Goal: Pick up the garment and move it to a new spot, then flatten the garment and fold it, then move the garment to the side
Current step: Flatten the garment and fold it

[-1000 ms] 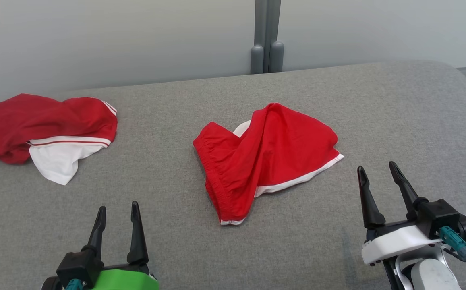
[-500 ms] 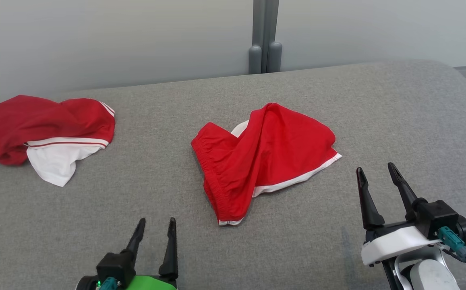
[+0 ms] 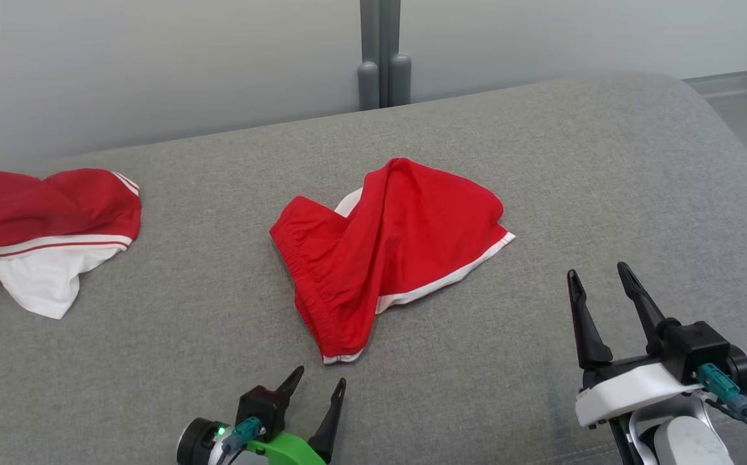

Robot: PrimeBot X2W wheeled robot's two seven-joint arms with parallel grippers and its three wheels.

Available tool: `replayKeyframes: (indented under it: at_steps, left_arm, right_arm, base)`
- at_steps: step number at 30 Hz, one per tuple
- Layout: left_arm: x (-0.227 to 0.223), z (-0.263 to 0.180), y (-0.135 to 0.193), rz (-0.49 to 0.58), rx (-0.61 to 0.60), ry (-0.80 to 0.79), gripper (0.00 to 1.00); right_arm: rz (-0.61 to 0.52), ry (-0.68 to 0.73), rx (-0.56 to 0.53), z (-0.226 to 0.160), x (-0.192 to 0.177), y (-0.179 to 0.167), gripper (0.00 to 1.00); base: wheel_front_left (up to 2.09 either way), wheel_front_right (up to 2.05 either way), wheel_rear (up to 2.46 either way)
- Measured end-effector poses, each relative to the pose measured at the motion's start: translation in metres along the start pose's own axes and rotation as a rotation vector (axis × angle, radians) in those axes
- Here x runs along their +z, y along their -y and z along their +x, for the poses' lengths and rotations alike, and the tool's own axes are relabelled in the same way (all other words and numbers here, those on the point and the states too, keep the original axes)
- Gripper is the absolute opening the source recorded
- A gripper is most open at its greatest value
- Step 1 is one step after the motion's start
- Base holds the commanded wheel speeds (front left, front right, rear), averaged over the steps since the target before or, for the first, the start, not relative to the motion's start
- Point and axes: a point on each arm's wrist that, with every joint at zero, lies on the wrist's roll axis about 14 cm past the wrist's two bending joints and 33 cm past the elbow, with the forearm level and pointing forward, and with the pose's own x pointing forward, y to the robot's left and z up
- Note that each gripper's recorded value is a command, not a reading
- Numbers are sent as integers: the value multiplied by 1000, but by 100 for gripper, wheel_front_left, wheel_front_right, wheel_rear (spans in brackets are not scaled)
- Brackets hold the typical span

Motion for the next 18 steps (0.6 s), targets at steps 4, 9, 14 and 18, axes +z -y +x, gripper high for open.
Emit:
replayKeyframes:
  at_steps: [4, 9, 14, 18]
  left_arm:
    - [-6, 11, 4, 15, -32, -29, 100]
    - [-16, 20, 5, 32, -57, -73, 100]
    - [-17, 30, 2, 38, -63, -88, 100]
    - [-17, 34, 5, 47, -80, -95, 100]
  right_arm:
    - [-4, -4, -23, -2, -1, 8, 100]
    - [-8, -10, -41, -3, -2, 14, 100]
    - [-11, -21, -55, -4, -6, 18, 100]
    - [-12, -25, -61, -4, -7, 20, 100]
  base:
    - [0, 0, 0]
    - [0, 0, 0]
    - [0, 0, 0]
    - [0, 0, 0]
